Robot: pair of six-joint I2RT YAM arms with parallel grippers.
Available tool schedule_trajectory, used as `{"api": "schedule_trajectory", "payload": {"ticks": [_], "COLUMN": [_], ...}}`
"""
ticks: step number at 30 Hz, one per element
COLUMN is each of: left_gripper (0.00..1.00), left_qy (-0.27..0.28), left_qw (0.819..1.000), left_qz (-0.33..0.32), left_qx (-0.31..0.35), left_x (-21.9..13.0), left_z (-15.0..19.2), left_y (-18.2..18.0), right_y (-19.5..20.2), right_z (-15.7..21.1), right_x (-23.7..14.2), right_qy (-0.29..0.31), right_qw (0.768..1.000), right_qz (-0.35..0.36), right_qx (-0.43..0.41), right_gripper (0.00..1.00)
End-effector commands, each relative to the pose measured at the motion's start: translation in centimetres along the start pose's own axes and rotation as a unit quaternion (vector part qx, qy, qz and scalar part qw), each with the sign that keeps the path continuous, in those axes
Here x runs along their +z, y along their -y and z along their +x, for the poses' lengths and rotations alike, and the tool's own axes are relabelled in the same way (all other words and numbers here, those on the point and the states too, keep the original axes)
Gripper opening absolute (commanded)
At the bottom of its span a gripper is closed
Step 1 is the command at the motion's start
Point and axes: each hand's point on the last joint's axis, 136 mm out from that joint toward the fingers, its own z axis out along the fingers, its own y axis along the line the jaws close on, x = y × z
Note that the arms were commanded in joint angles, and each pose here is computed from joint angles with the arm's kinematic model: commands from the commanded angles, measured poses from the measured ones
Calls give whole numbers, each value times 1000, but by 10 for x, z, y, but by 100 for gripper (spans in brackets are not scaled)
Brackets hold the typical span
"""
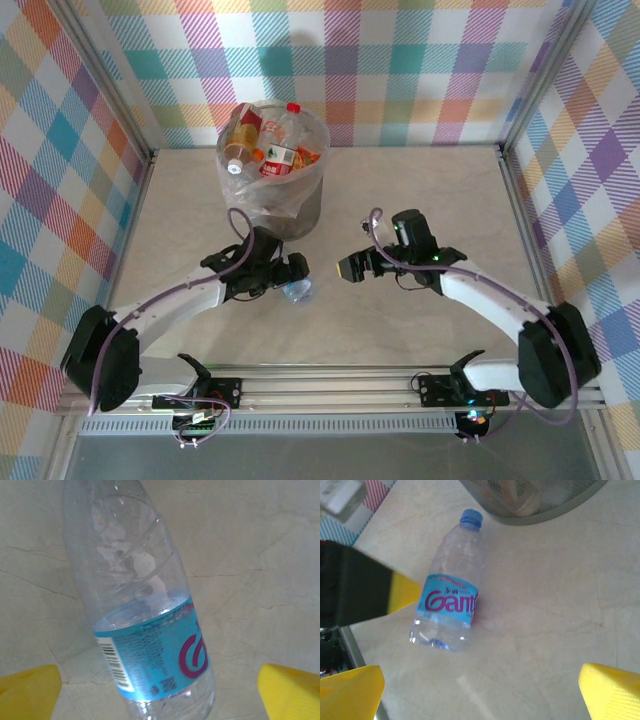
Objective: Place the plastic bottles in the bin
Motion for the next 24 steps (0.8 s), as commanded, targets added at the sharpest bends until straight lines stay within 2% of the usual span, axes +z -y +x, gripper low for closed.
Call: {"api": "schedule_trajectory", "payload": {"ticks": [1,7,12,17,21,24], "left_gripper": [100,99,90,73,67,66], "left_qy": [-31,-59,-68,-73,-72,-70], "left_qw": [998,993,991,990,990,990], "left_qz": [-57,-98,-116,-117,-115,-93], "left_qx": [-20,-8,6,18,41,84], "left_x": [7,26,33,34,29,17], "left_z": [8,16,20,21,21,20], "left_y": [-15,-23,-24,-21,-16,-3], "right_y": [-5,-16,-18,-20,-25,-33], "right_z": [13,18,23,25,23,19], "right_x": [-15,-45,-58,-63,-68,-74], "right_qy": [0,26,36,42,49,61], "right_qw": [1000,1000,999,999,999,998], "right_qz": [8,15,22,21,14,1], "right_qx": [19,8,6,4,-1,-9], "right_gripper": [100,100,100,100,100,100]}}
